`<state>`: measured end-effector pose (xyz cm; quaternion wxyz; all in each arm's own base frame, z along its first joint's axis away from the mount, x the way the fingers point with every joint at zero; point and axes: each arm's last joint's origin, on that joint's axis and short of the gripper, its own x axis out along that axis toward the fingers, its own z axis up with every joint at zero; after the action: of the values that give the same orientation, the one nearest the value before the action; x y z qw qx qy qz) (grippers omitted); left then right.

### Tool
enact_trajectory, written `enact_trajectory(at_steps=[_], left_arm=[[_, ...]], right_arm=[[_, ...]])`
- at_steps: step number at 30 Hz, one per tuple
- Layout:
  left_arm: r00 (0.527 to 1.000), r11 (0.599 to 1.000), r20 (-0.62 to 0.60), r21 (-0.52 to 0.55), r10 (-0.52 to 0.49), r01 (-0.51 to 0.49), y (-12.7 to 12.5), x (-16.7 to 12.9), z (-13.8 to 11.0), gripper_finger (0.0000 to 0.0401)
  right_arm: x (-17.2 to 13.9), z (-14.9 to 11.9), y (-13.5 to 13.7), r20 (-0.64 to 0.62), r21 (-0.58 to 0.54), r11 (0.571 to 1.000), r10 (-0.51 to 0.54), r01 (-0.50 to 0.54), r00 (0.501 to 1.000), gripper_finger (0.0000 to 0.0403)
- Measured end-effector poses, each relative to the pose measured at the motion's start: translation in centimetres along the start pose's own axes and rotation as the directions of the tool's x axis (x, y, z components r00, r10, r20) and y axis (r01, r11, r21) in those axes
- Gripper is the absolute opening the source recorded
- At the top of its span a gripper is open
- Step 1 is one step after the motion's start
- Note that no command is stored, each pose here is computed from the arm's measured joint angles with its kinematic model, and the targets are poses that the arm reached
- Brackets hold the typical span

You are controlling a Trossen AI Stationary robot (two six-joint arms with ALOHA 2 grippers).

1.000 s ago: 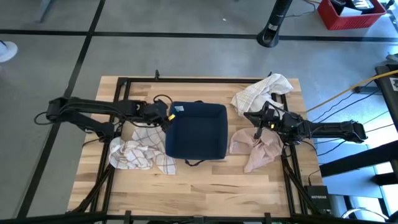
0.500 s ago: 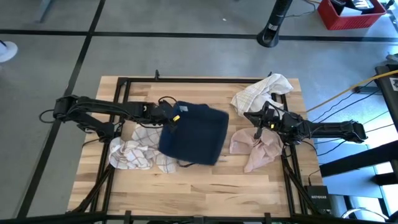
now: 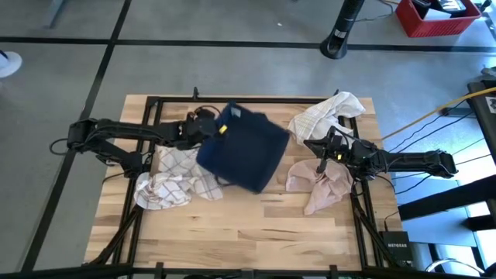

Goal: Fold towel
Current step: Move the laundry bin from the center to the top left of the table

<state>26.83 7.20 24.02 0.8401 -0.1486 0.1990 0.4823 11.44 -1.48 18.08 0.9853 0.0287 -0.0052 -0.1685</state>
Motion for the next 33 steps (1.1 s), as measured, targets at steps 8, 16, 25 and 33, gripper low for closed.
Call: enact_trajectory(at_steps=[8,16,25,33], left_arm=[[0.967,0.973,0.125,-0.098,0.221,-0.209,3.3,2.5,2.6,0.0002],[0.908,0.909,0.076,-0.102,0.413,-0.405,7.9,5.1,1.9,0.0002],[0.852,0.853,-0.045,-0.006,0.521,-0.522,10.7,5.6,0.5,0.0007],[0.863,0.865,-0.067,0.055,0.501,-0.499,11.1,5.8,0.6,0.0045]], right_arm=[[0.0,0.0,0.0,-0.001,0.001,1.0,0.0,0.0,1.0,0.0017],[0.0,0.0,0.0,-0.004,0.02,1.0,0.001,-0.001,1.0,0.0017],[0.0,-0.2,0.0,-0.017,0.019,1.0,0.017,-0.017,1.0,0.0017],[0.0,-0.2,0.0,-0.017,0.039,0.999,0.018,-0.017,1.0,0.0017]])
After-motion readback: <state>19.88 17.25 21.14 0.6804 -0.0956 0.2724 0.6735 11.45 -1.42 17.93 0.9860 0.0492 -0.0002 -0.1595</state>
